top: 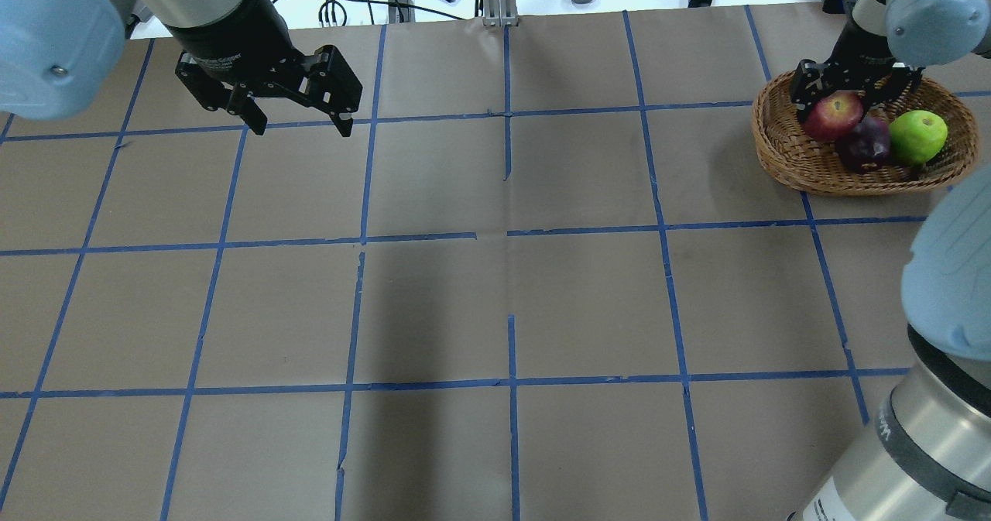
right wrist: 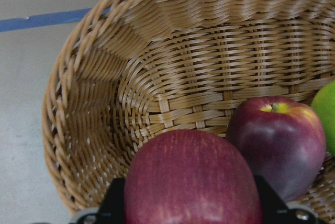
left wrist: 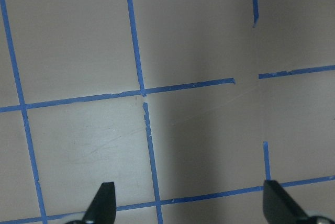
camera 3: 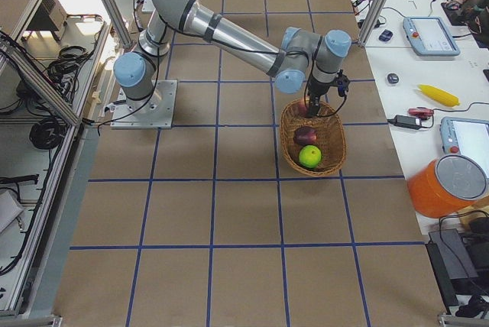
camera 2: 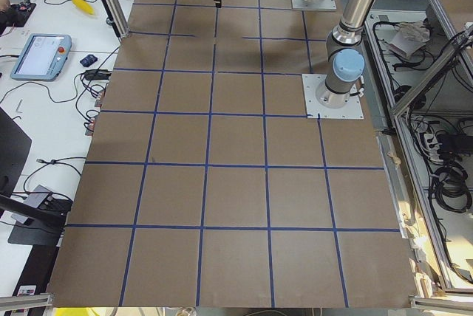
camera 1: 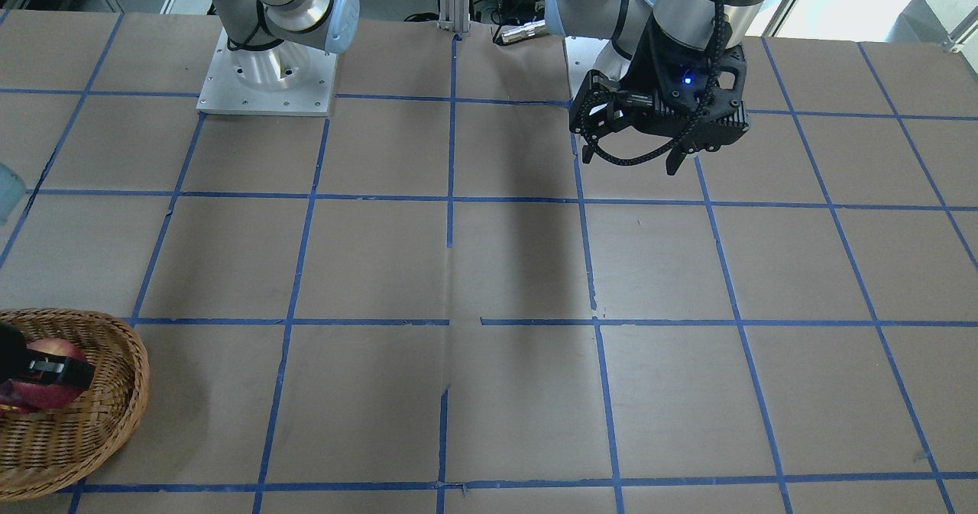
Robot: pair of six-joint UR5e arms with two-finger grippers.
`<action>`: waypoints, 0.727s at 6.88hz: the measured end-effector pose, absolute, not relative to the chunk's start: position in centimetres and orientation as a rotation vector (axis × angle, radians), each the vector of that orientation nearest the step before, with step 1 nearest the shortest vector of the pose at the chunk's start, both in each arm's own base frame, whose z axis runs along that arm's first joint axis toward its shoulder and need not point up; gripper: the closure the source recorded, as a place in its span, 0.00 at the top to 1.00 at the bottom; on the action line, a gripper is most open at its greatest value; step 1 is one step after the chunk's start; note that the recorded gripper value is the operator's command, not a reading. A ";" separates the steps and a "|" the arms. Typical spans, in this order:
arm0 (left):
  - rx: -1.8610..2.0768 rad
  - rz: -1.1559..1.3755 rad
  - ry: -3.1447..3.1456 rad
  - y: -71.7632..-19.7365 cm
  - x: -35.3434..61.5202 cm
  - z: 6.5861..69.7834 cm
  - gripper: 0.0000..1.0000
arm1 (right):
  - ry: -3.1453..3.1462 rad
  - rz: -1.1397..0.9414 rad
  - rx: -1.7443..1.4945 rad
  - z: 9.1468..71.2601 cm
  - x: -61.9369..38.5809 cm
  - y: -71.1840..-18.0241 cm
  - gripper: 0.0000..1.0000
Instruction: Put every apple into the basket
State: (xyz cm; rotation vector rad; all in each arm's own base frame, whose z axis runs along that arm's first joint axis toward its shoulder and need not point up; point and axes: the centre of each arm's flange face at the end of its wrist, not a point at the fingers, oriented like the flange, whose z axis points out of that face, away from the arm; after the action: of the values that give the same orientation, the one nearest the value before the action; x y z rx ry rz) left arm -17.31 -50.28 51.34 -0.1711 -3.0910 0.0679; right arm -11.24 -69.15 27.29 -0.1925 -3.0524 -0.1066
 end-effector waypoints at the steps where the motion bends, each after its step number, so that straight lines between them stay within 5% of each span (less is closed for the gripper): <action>1: -0.172 0.069 -3.091 -50.2 -17.3 51.4 1.00 | -3.052 -0.111 -0.202 26.3 -11.8 -69.4 0.04; 2: -0.172 0.067 -3.091 -50.2 -17.3 51.3 1.00 | -3.054 -0.128 -0.207 25.3 -12.0 -69.5 0.79; 3: -0.172 0.067 -3.089 -50.2 -17.3 51.3 1.00 | -3.055 -0.142 -0.214 24.6 -12.1 -69.5 0.97; 5: -0.170 0.065 -3.090 -50.2 -17.2 51.3 1.00 | -3.056 -0.157 -0.229 24.4 -12.1 -69.5 1.00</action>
State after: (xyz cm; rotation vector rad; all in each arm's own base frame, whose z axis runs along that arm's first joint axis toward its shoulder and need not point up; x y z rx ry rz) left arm -17.24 -50.20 51.28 -0.1698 -3.0904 0.0649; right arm -12.10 -69.46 24.36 -0.2292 -3.0561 -0.1575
